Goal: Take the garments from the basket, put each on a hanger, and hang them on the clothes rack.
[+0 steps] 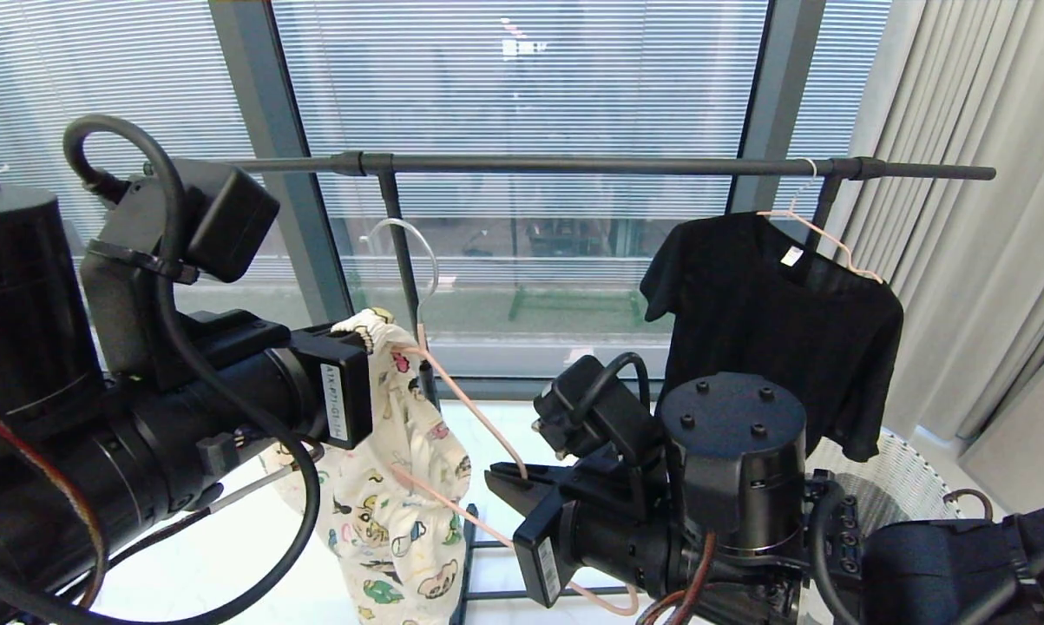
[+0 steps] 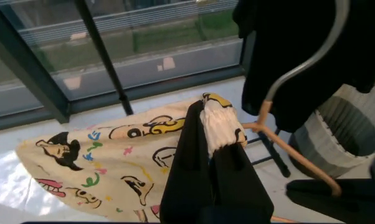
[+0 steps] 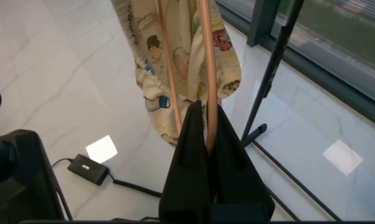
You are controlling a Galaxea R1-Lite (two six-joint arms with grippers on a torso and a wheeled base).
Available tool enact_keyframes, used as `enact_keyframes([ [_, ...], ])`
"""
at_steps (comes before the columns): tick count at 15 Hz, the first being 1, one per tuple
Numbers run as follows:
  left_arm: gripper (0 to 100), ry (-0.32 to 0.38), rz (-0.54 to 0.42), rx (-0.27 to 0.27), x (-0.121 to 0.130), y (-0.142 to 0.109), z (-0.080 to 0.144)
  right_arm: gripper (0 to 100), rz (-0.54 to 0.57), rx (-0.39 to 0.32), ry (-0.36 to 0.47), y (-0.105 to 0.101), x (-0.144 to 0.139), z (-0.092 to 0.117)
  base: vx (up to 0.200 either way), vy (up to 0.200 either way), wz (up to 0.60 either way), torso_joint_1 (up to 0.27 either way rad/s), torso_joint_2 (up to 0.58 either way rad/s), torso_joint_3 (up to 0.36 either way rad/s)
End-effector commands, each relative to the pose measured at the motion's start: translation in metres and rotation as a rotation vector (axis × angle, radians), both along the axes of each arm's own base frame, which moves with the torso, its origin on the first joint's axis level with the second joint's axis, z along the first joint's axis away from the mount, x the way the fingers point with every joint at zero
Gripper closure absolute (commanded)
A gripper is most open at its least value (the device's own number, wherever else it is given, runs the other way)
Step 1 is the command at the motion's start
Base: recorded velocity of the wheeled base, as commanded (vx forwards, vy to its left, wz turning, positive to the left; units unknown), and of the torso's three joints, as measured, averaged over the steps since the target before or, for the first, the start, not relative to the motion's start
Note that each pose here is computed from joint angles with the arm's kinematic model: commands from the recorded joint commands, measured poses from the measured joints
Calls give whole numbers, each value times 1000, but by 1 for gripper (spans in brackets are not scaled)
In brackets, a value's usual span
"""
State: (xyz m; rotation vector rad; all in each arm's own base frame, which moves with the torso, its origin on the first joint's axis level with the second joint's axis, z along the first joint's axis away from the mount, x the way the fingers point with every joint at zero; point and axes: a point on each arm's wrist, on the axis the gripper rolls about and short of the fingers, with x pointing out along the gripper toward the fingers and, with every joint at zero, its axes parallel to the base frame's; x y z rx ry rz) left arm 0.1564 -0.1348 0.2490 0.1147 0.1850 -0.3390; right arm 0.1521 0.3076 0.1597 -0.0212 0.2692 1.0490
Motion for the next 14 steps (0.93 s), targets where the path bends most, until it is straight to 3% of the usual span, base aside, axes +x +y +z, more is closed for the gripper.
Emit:
enact_keyframes([
  [1,100,-9,-13,-12,-5,1,2,100,-10,-4,2,1,1,-2,0,0,0,0,0,0],
  [3,100,-24,-16,-24,-9,4,6,100,-44,-8,-6,0,2,-2,0,0,0,0,0,0],
  [4,0,-27,-21,-29,-10,4,7,100,-47,-4,-9,0,2,-1,0,0,0,0,0,0],
  [9,0,-32,-20,-27,-11,5,8,100,-121,48,-58,1,1,4,0,0,0,0,0,0],
  [12,0,-46,-14,-31,-17,13,10,100,-157,42,-93,-7,-1,-2,0,0,0,0,0,0],
  [14,0,-60,2,41,-24,30,1,100,-164,16,-146,-28,2,-3,0,0,0,0,0,0],
])
